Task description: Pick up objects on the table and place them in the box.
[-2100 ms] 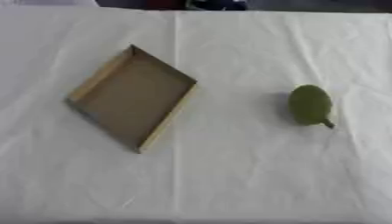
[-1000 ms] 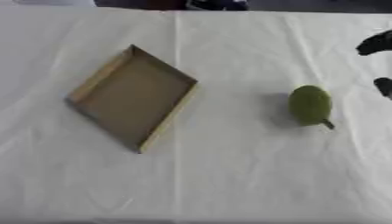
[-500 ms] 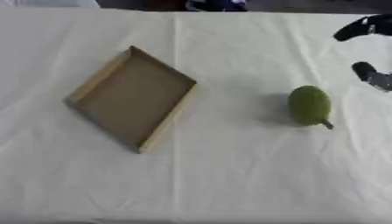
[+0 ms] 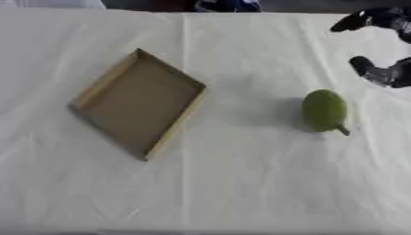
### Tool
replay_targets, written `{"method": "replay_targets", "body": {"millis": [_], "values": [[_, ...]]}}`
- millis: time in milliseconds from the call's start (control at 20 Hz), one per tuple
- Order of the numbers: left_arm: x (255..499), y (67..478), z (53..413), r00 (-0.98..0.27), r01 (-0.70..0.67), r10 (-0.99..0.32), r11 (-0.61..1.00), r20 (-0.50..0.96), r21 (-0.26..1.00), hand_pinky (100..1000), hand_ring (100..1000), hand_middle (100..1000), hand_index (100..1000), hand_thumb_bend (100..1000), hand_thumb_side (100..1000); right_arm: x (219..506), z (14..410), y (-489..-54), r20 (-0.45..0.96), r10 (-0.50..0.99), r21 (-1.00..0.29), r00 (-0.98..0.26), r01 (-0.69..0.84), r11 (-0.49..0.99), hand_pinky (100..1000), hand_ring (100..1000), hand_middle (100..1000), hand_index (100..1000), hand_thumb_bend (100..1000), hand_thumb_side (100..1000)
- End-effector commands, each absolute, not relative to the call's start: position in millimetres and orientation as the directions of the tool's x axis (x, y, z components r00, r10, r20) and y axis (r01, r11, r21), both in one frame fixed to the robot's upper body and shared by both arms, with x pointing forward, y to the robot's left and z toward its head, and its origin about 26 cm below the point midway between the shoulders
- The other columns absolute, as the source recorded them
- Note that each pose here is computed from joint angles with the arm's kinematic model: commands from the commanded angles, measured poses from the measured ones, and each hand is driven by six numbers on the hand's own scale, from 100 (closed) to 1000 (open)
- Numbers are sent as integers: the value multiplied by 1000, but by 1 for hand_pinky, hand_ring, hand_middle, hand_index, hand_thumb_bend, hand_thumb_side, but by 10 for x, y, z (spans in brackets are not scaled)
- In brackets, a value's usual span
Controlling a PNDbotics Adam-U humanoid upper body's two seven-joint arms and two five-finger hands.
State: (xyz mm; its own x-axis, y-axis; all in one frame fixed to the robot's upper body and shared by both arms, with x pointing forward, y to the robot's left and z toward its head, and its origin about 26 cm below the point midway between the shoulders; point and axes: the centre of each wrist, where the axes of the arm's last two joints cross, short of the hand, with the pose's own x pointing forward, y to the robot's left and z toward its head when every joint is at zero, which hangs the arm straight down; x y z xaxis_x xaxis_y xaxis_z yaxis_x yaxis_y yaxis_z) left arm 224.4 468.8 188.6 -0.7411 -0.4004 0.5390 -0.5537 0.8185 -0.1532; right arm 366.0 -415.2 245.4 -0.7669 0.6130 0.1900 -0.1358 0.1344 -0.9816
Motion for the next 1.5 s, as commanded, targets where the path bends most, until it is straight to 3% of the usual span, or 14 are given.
{"method": "replay_targets", "body": {"millis": [50,250,400,550,800,1500], "values": [[2223,4708,1988,-747,-552,-419,824,516,-129,899,843,668,811,100,592,3680,2504,-4223,30,462,-963,-887,-149,-223,907,944,865,921,100,495],[2220,4715,1982,-746,-553,-420,823,517,-129,899,844,669,811,100,592,3705,2408,-4263,54,479,-951,-876,-191,-243,905,941,848,917,103,450],[2217,4716,1981,-745,-553,-420,823,518,-129,899,844,669,811,100,592,3692,2355,-4295,63,490,-940,-869,-217,-263,902,939,848,925,224,270],[2216,4715,1981,-745,-553,-419,823,519,-130,899,844,668,810,100,592,3680,2260,-4342,88,504,-927,-859,-256,-274,905,945,852,937,284,100],[2214,4718,1970,-744,-554,-417,822,522,-133,900,844,668,810,100,593,3690,2143,-4404,140,514,-916,-846,-308,-256,899,938,868,972,306,100],[2215,4728,1935,-744,-552,-410,822,527,-139,902,845,668,810,100,593,3757,1816,-4469,239,588,-880,-773,-429,-206,864,907,840,969,223,100]]}}
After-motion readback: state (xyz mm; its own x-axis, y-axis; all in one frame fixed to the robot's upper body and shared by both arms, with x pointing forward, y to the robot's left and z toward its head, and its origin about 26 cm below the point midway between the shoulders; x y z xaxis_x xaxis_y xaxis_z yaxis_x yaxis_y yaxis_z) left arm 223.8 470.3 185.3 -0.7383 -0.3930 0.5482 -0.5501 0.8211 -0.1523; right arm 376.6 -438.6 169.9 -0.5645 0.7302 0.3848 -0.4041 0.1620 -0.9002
